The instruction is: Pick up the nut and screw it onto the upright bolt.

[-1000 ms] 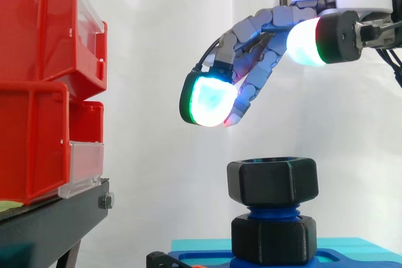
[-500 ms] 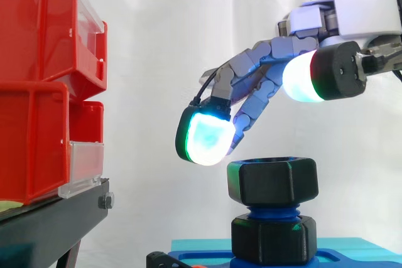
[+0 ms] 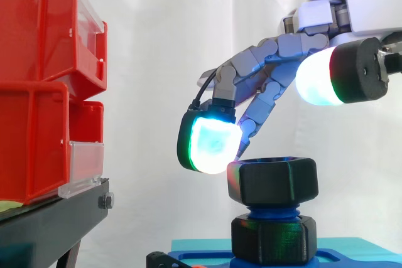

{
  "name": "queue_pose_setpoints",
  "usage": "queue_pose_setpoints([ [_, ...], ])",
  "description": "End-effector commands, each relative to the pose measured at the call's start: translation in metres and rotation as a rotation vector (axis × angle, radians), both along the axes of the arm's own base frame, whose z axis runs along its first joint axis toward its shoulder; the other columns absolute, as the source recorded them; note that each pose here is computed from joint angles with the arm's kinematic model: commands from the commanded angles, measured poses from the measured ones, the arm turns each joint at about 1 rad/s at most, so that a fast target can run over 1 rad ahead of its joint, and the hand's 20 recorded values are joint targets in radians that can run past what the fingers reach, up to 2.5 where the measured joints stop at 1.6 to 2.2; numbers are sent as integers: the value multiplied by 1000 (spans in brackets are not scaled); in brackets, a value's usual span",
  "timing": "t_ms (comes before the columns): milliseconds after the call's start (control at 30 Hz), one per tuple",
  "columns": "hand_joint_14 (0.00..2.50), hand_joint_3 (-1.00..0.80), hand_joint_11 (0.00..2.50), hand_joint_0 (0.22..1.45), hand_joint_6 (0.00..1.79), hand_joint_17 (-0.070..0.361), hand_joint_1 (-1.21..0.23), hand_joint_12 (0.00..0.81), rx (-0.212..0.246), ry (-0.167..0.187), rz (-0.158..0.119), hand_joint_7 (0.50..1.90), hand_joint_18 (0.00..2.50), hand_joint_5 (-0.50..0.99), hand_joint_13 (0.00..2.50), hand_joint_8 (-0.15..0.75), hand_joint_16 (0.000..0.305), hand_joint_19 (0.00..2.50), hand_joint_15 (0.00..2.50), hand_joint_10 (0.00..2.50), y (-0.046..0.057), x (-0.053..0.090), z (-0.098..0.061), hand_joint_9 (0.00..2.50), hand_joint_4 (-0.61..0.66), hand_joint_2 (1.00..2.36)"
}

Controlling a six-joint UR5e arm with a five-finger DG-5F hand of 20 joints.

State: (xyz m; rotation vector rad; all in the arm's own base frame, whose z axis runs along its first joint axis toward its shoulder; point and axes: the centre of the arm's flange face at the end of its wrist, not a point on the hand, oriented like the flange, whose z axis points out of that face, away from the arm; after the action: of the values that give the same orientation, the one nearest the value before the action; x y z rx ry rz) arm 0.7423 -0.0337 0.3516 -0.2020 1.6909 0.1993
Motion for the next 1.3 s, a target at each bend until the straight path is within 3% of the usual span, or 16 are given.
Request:
queue_pose_setpoints([
  [0,0,-500,0,514,505,70,-108,290,-1,6,3,1009,0,-34,272,220,31,0,0,0,2,-1,-1,603,226,1000],
  [200,0,-500,0,517,505,69,-120,286,-1,7,8,1062,0,-26,294,226,31,0,0,0,4,-1,-2,634,215,1000],
  [400,0,-500,0,523,506,65,-132,277,0,29,7,1135,0,-14,330,232,29,0,0,0,3,-4,-14,675,177,1000],
  [567,0,-500,0,533,506,40,-168,225,1,28,3,1200,13,1,422,247,18,0,0,0,-4,-5,-15,758,168,1000],
  [1167,0,-500,0,546,502,32,-226,204,0,24,13,1472,111,44,504,255,14,0,0,0,-35,-9,-14,913,159,1000],
  [1267,0,-500,0,554,579,25,-252,185,1,24,14,1324,184,43,577,252,11,0,0,0,-39,-10,-14,1011,134,1000],
])
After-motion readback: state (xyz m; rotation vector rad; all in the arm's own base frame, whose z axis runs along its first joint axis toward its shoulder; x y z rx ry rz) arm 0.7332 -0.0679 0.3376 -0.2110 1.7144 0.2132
